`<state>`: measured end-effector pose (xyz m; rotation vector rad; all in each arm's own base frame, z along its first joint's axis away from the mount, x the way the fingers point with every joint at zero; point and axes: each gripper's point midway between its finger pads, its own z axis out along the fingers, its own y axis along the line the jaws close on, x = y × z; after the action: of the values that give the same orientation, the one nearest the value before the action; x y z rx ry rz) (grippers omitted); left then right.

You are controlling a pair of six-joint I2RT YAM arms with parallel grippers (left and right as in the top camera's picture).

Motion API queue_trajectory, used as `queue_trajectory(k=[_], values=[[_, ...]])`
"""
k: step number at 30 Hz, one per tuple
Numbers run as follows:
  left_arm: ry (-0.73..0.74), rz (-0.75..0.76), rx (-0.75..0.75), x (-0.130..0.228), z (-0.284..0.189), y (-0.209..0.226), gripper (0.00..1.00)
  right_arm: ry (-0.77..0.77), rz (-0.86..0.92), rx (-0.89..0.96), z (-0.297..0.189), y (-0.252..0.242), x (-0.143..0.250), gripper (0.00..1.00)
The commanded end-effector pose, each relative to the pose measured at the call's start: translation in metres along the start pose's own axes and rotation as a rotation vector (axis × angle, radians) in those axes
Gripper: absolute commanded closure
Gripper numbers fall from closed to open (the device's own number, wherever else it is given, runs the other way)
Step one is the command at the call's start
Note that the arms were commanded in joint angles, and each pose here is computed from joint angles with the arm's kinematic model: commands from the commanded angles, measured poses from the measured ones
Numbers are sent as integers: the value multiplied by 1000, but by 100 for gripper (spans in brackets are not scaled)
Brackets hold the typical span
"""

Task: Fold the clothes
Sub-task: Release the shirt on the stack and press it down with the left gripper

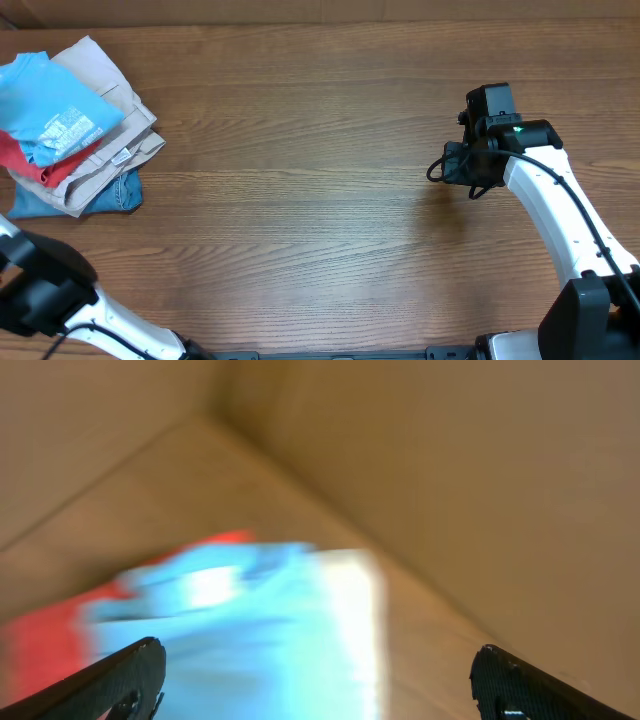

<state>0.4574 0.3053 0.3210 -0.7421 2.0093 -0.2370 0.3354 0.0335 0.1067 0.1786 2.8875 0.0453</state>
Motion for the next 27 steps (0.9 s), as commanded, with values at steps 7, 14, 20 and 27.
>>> queue_trajectory(k=[7, 14, 20, 27], values=[[184, 86, 159, 47, -14, -37, 68, -24, 7, -6, -6, 0, -4, 59], [315, -34, 112, 90, 46, 32, 67, -23, 7, -6, -6, 0, -4, 59], [335, -43, 105, 119, 114, 82, 64, -5, 7, -2, -6, -1, 0, 59], [433, -178, 83, 174, 158, 127, 39, 31, 7, 5, -6, -3, 9, 59]])
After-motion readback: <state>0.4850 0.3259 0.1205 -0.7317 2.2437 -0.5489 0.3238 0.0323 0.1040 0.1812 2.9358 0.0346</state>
